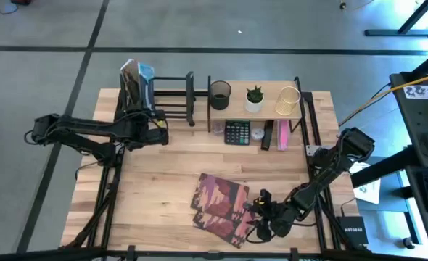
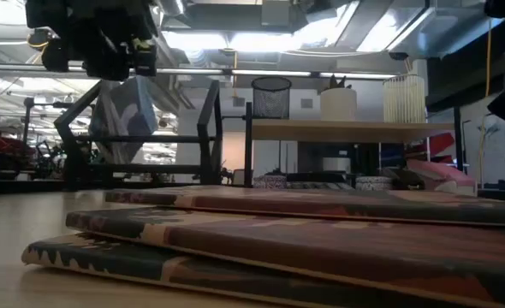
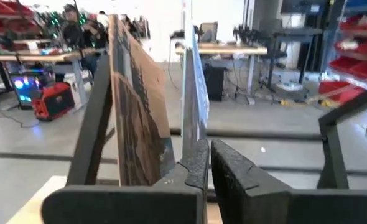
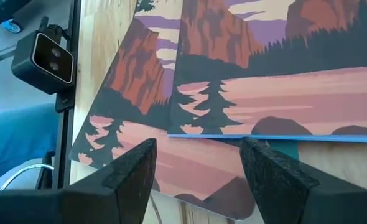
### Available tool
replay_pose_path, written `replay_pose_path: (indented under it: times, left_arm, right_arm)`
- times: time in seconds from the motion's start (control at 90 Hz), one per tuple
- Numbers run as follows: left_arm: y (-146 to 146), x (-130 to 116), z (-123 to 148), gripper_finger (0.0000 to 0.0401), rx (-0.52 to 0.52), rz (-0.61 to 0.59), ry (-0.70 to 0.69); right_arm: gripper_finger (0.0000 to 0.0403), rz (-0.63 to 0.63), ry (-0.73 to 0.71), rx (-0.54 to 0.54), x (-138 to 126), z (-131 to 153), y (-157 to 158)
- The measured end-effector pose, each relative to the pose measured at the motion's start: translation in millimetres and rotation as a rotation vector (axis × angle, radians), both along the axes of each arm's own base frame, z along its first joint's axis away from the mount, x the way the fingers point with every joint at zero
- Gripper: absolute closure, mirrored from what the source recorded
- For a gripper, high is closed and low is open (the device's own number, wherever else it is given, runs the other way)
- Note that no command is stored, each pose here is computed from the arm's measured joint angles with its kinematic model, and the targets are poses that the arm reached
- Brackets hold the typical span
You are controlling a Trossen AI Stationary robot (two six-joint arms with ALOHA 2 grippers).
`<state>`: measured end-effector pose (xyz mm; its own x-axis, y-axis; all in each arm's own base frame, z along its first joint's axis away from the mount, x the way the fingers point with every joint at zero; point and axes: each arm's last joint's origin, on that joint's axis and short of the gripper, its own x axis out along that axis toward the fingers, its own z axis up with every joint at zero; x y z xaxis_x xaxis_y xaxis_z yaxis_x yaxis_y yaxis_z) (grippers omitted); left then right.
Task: Stock shelves
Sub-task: Put the blue book on the book shelf
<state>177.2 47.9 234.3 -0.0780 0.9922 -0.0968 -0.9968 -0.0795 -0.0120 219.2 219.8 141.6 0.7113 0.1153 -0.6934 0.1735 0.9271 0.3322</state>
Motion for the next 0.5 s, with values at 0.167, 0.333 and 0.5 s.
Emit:
replay_pose_path:
  times: [0.167, 0.333, 0.5]
  left_arm:
    - [3, 0, -3, 0.0359, -0.097, -0.011, 0.007]
    - [2, 2, 2, 0.0315, -0.112, -0.028, 0.004]
    - [1, 10, 22, 0.0287, -0.117, -0.060, 0.045]
  right_arm:
    - [0.0185, 0.008, -0.001, -0.007, 0, 0, 0]
    - [0.0185, 0.011, -0.002, -0.011, 0, 0, 0]
    - [0.0185, 0.011, -0.002, -0.011, 0, 0, 0]
